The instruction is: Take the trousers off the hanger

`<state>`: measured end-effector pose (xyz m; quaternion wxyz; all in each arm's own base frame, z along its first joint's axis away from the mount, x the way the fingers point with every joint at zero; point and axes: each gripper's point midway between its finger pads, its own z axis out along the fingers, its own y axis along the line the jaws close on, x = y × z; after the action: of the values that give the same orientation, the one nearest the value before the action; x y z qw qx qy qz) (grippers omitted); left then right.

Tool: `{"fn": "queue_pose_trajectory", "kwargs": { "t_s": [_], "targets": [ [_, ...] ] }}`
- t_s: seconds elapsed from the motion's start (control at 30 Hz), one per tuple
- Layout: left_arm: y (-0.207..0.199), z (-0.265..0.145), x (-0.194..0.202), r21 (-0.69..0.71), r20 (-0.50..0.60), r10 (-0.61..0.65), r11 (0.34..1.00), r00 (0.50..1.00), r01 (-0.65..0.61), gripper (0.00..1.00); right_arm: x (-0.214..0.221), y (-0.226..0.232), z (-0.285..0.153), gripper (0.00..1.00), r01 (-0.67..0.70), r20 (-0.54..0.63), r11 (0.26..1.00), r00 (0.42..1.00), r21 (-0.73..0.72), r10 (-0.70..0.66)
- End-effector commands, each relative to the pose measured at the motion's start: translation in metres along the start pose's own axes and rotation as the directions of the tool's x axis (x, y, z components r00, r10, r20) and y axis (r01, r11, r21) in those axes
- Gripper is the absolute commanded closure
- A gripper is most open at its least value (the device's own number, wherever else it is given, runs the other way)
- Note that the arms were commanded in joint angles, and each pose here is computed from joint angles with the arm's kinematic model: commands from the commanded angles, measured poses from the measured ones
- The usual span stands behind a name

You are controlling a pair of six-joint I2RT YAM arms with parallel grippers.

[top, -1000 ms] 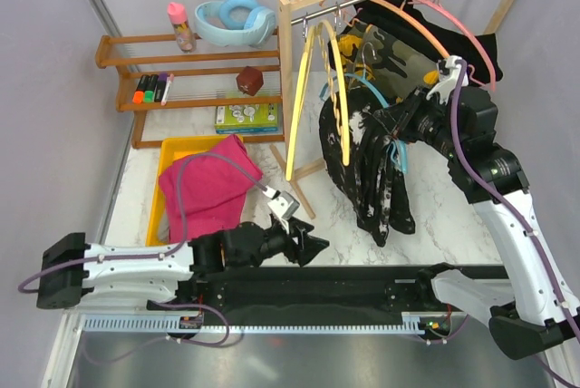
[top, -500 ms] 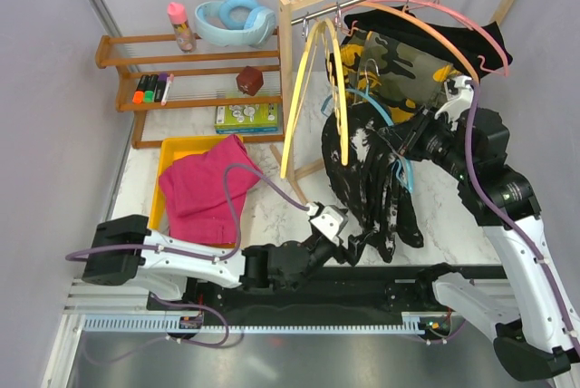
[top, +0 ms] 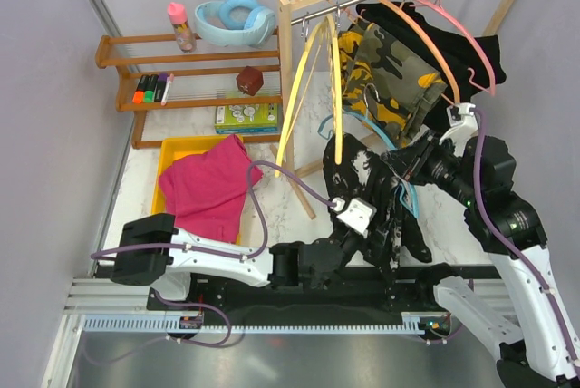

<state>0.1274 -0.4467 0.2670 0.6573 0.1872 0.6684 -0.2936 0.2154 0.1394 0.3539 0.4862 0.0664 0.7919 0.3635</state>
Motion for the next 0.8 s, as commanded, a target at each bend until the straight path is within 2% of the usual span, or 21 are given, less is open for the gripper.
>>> {"fn": "queue_pose_trajectory", "kwargs": {
  "t_s": [0.0,0.3,0.4,0.57,0.63,0.77],
  "targets": [
    [0.005,0.008,-0.018,-0.124,0.022,0.021,0.992,1.000,-0.018,0.18,-0.022,0.033,-0.018,1.00,0.012,0.106,0.991,0.994,-0.135,0.002],
    [0.000,0.016,-0.017,-0.191,0.012,0.071,0.979,0.997,-0.067,0.19,-0.013,0.033,-0.032,1.00,0.011,0.098,0.989,0.995,-0.149,0.004],
    [0.002,0.017,-0.016,-0.215,0.003,0.091,0.973,0.996,-0.088,0.22,-0.012,0.034,-0.038,1.00,0.009,0.101,0.988,0.995,-0.154,0.007],
    [0.003,0.018,-0.014,-0.232,-0.006,0.105,0.967,0.994,-0.103,0.29,-0.013,0.040,-0.046,1.00,0.006,0.108,0.985,0.994,-0.173,0.013],
    [0.002,0.018,-0.014,-0.232,-0.007,0.106,0.967,0.994,-0.105,0.38,-0.013,0.041,-0.048,1.00,0.005,0.112,0.984,0.994,-0.177,0.015],
    [0.000,0.020,-0.018,-0.226,-0.003,0.101,0.969,0.995,-0.099,0.44,-0.007,0.039,-0.049,1.00,-0.003,0.093,0.984,0.995,-0.180,0.020]
  ]
}}
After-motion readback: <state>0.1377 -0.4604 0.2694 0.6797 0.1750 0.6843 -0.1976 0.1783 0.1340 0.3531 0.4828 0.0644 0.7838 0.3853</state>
